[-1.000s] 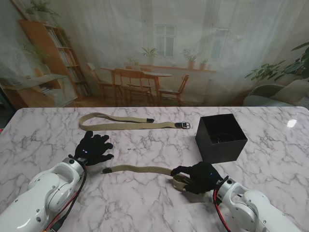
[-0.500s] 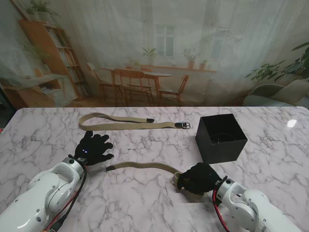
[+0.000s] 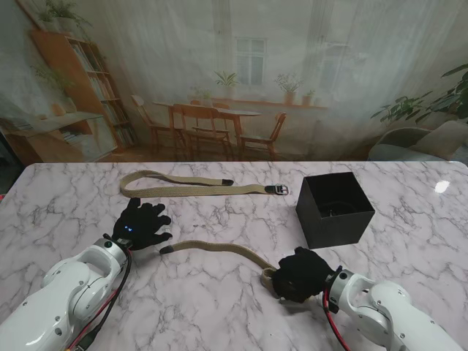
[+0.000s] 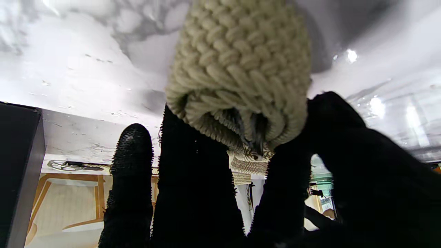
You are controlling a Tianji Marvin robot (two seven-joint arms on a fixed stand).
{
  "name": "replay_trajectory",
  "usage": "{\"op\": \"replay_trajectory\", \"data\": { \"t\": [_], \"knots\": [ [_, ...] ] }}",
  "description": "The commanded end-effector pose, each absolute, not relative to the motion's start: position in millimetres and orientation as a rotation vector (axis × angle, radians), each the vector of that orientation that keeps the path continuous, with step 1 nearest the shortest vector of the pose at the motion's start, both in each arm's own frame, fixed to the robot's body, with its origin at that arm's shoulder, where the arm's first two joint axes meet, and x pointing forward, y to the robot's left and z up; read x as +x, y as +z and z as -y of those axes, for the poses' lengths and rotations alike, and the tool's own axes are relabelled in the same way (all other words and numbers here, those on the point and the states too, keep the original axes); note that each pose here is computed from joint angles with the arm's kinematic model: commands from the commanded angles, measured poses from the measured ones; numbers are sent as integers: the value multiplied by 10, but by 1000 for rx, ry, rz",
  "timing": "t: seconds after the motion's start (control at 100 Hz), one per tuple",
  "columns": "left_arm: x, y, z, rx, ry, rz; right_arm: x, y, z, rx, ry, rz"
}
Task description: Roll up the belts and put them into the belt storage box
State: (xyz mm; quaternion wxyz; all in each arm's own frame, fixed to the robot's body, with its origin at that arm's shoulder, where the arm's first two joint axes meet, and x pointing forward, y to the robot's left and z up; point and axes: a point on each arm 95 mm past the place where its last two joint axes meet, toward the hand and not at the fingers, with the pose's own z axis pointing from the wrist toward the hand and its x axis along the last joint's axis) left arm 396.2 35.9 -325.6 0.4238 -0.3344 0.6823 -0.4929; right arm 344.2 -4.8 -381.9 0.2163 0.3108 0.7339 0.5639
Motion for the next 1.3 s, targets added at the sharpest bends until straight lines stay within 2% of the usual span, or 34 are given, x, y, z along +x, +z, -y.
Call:
{"op": "replay_trajectory", "data": {
  "t": [0.0, 0.42, 0.92, 1.29],
  "knots": [
    [3957, -3275, -347, -845, -1228, -1720, 3389, -3898, 65, 862, 1530, -2054],
    [3955, -3275, -346, -845, -1227, -1719, 3368, -3905, 59, 895, 1495, -2046],
    [3954, -3269, -357, -844, -1225, -1715, 3315, -3670, 69, 1045, 1373, -2269],
    [3955, -3268, -355, -844, -1223, -1717, 3289, -3638, 80, 1081, 1355, -2273]
  ]
}}
